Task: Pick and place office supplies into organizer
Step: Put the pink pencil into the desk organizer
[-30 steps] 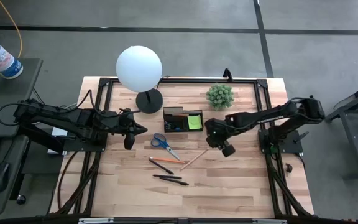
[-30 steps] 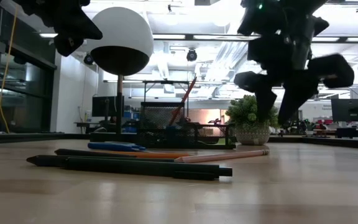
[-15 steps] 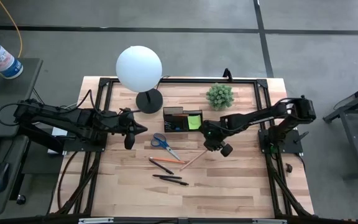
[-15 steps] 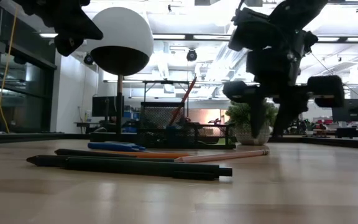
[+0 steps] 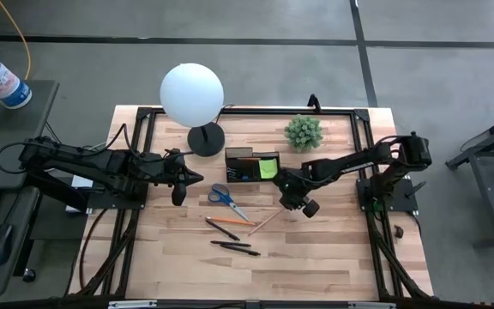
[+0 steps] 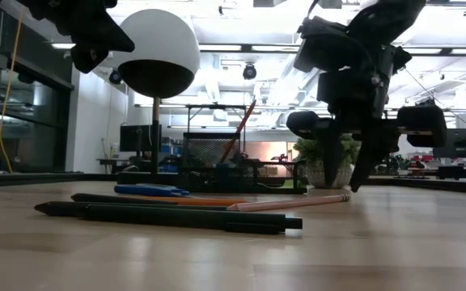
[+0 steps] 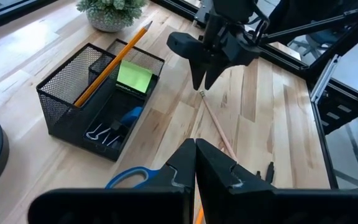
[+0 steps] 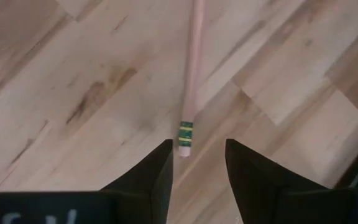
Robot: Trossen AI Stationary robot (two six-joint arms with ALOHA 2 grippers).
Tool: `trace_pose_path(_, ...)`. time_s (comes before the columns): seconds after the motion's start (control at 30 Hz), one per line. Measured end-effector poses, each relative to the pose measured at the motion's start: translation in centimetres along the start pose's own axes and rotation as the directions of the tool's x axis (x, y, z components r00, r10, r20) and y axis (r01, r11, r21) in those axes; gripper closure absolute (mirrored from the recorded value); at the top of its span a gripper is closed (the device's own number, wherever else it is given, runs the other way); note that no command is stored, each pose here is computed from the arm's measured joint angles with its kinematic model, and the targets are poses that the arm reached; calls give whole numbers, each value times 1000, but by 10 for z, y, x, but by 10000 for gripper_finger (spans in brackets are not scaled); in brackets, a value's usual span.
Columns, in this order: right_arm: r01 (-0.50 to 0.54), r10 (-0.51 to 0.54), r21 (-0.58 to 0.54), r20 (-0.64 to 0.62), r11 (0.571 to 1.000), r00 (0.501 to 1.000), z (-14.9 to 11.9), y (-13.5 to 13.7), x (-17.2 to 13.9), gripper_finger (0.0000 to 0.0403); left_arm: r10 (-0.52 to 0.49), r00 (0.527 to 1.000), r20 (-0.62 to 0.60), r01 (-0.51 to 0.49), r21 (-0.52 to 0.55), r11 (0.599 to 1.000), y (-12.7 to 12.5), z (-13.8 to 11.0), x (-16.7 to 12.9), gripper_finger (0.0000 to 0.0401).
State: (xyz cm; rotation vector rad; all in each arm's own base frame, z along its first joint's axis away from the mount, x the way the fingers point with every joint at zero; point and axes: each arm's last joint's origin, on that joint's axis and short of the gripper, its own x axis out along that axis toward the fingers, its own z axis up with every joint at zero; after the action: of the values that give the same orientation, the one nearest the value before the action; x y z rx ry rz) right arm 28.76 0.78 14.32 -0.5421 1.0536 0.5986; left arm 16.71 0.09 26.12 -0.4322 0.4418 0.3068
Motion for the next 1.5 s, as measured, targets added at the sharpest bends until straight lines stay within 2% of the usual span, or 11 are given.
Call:
trace_pose_path(0.87, -22, 21, -9, -36, 1000, 999, 1, 6, 11, 268, 1, 1000, 0, -1, -47, 999, 0, 0, 0, 400)
trace_pose_path(1.0, -21, 21, -9, -37, 1000, 999, 1, 6, 11, 296, 1, 1000, 0, -1, -47, 999, 0, 0, 0, 400)
trace_pose_path(1.27, -27, 26, -8, -46, 1000, 999, 1, 7, 11, 388, 1, 1000, 0, -1, -47, 999, 0, 0, 0, 400)
trace_pose_path(1.5, -32, 31, -7, -51, 999, 998, 1, 7, 10, 399, 1, 1000, 0, -1, -47, 999, 0, 0, 0, 400)
